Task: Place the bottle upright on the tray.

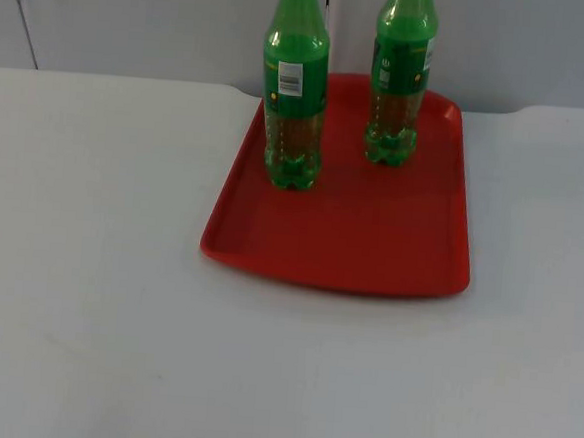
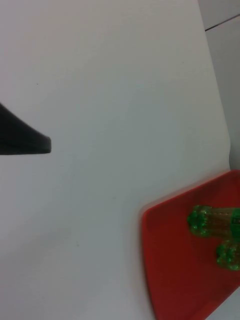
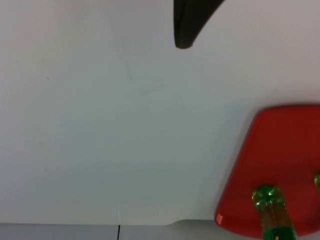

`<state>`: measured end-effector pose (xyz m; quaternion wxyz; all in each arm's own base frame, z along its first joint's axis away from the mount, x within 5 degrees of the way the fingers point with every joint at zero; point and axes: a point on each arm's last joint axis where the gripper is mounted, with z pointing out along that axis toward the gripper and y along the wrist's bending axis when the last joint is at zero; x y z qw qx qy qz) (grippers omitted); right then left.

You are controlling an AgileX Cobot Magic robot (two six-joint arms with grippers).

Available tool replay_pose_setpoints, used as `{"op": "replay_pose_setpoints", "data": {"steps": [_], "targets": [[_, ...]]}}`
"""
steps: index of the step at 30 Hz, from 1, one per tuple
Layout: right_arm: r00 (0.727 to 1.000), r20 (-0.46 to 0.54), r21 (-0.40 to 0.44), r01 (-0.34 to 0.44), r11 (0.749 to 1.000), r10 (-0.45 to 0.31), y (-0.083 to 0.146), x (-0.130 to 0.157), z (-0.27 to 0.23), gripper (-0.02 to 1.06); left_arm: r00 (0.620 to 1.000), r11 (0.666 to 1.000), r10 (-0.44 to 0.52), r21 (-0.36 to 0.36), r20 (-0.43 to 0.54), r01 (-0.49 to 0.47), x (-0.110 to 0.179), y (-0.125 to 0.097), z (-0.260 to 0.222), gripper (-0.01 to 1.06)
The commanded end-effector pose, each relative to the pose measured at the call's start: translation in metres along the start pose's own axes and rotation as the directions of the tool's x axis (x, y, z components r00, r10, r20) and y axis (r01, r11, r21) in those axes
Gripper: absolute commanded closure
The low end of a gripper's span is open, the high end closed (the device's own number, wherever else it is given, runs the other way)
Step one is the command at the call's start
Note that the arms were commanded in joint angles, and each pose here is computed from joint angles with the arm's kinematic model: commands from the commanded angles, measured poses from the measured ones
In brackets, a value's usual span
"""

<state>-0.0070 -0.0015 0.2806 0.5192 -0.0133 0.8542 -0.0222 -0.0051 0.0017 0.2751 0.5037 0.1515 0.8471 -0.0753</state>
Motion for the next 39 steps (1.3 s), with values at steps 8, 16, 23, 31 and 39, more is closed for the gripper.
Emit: {"op": "replay_pose_setpoints", "data": {"steps": [8, 16, 23, 31, 39], "targets": [[1.0, 0.004, 0.004, -0.009, 1.0, 0.009, 0.0003, 0.0004, -0.0004, -0.01, 1.0, 1.0, -0.004, -0.003, 0.009, 0.004, 0.0002, 0.0, 0.0007, 0.0], [1.0, 0.004, 0.004, -0.009, 1.0, 0.009, 0.0003, 0.0004, -0.0004, -0.01, 0.999, 0.997, -0.031, -0.067, 0.008, 0.032, 0.0002, 0.0003, 0.0007, 0.0], [1.0, 0.004, 0.004, -0.009, 1.0, 0.009, 0.0003, 0.0004, -0.0004, -0.01, 0.996, 0.981, -0.088, -0.172, 0.011, 0.089, 0.0002, -0.0003, 0.0007, 0.0], [1.0, 0.004, 0.004, -0.009, 1.0, 0.009, 0.0003, 0.0004, -0.0004, -0.01, 0.991, 0.956, -0.136, -0.259, 0.018, 0.136, 0.0002, -0.0008, 0.0007, 0.0], [1.0, 0.004, 0.004, -0.009, 1.0, 0.009, 0.0003, 0.0004, -0.0004, -0.01, 0.986, 0.937, -0.163, -0.308, 0.025, 0.162, 0.0002, -0.001, 0.0007, 0.0]]}}
